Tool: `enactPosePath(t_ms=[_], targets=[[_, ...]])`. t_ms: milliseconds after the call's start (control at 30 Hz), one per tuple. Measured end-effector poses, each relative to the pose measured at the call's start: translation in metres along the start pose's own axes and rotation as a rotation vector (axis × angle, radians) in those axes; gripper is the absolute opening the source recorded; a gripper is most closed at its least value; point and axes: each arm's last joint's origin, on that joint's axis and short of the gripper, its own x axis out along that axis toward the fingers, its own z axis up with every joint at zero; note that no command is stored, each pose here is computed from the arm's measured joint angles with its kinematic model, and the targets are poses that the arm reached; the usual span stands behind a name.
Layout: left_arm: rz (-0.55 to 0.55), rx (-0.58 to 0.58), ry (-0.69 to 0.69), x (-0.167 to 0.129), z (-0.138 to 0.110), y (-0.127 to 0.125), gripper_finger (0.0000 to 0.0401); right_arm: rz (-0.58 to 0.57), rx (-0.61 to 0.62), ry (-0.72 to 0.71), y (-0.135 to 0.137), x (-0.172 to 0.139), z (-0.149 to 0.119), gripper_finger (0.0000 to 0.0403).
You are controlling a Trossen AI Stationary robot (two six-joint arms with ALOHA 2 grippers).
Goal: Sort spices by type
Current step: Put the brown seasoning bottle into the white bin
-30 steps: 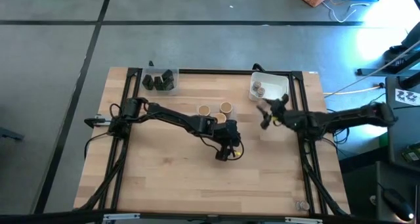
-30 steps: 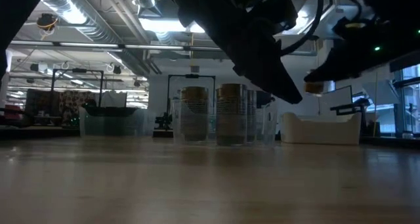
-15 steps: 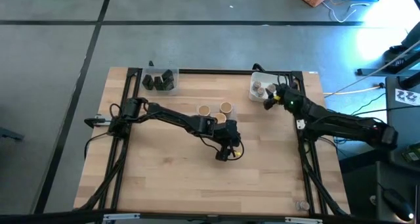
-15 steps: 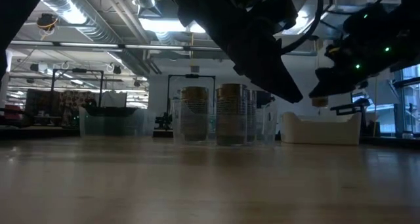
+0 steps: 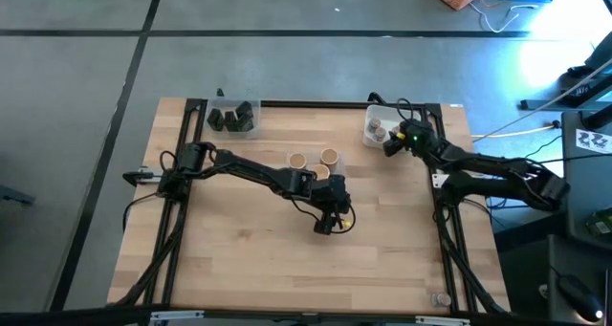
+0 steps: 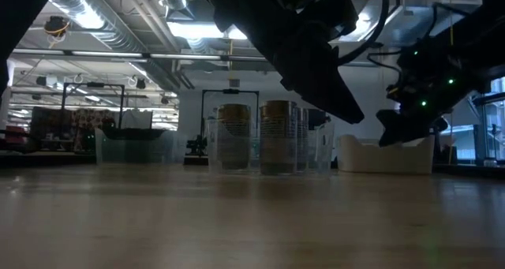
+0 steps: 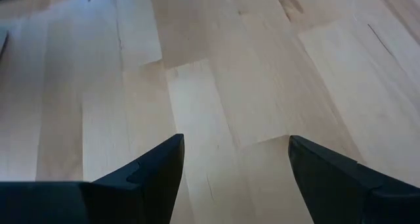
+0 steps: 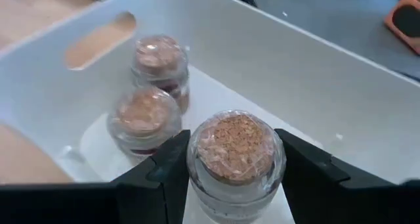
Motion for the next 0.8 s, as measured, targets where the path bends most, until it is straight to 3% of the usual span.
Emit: enactPosePath(t_ms=[267, 633, 800], targets=[[0.0, -0.003, 0.0, 0.0, 0.0, 0.0, 0.0255, -0.009, 0.008, 0.047, 0.001, 0.01, -0.005, 0.0195], [0.0, -0.009, 0.001, 0.0, 0.0, 0.0, 0.0255, 0.0, -0.007, 0.036, 0.001, 0.01, -0.004, 0.0268], [-0.003, -0.019, 0.001, 0.0, 0.0, -0.002, 0.0255, 0.072, -0.039, 0.048, 0.003, -0.002, 0.005, 0.0283]])
